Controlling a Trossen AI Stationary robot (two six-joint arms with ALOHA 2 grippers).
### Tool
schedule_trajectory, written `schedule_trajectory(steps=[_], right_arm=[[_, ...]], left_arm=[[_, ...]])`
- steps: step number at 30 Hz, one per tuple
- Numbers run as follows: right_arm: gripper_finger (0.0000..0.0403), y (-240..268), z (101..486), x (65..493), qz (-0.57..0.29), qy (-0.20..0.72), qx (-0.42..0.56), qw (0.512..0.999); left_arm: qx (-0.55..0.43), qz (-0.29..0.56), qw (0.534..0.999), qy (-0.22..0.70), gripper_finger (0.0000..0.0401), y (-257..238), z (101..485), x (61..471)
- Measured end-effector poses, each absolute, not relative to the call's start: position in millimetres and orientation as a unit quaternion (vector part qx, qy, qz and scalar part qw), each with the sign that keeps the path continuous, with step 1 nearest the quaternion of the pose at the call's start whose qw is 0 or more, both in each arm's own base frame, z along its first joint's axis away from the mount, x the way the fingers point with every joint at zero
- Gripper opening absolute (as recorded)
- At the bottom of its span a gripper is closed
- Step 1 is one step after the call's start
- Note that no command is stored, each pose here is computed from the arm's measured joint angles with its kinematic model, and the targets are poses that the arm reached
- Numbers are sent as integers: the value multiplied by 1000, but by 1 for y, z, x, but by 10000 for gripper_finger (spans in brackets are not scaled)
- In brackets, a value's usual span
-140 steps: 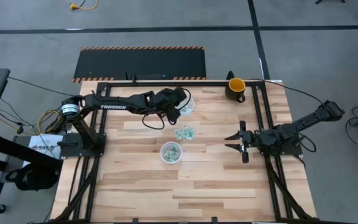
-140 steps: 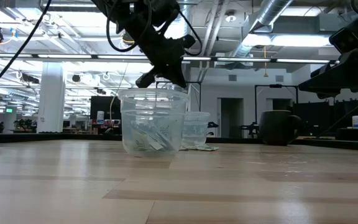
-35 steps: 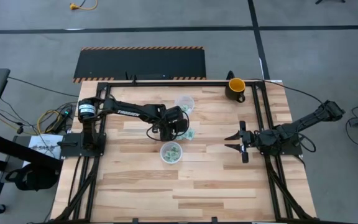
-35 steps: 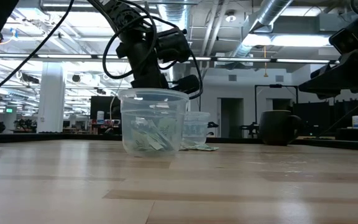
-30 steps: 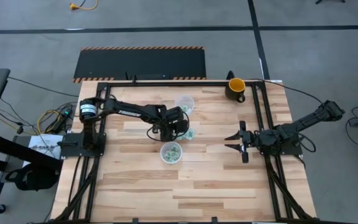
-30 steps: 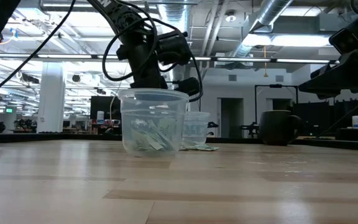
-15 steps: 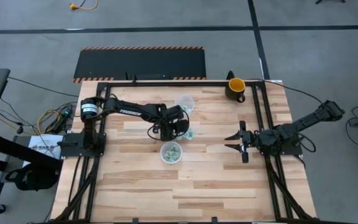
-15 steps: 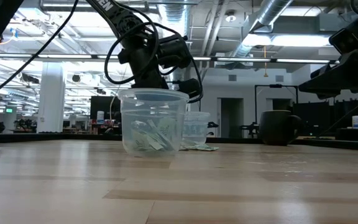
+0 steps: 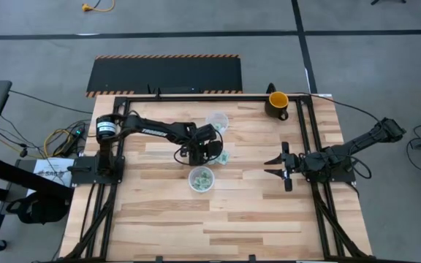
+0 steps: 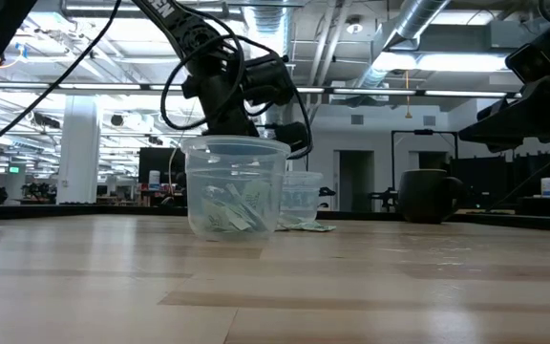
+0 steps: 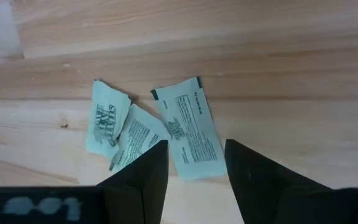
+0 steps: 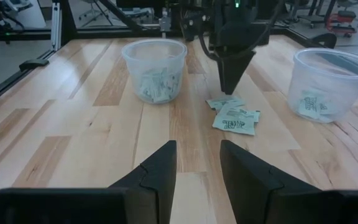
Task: Pick and place items into bin
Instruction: Put the top left stevia packet into the top bin
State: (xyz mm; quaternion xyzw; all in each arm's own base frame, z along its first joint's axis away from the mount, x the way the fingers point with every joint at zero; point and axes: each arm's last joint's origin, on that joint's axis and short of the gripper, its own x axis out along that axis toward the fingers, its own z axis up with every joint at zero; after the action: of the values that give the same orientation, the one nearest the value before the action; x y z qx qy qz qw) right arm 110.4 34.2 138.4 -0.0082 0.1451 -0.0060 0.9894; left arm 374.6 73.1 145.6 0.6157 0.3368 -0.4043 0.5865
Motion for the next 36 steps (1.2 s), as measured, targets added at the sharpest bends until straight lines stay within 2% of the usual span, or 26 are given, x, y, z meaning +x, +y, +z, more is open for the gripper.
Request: schedule_trajectory(steps=[19, 25, 36], right_arm=[[118, 34, 138, 110, -6, 145, -8, 989], [118, 34, 138, 110, -6, 145, -8, 989], [118, 34, 138, 110, -6, 145, -8, 989]], left_arm=[[606, -418, 588, 335, 141, 76, 136, 377], [603, -422, 586, 340, 103, 76, 135, 375], [598, -420, 584, 354, 6, 78, 133, 374]])
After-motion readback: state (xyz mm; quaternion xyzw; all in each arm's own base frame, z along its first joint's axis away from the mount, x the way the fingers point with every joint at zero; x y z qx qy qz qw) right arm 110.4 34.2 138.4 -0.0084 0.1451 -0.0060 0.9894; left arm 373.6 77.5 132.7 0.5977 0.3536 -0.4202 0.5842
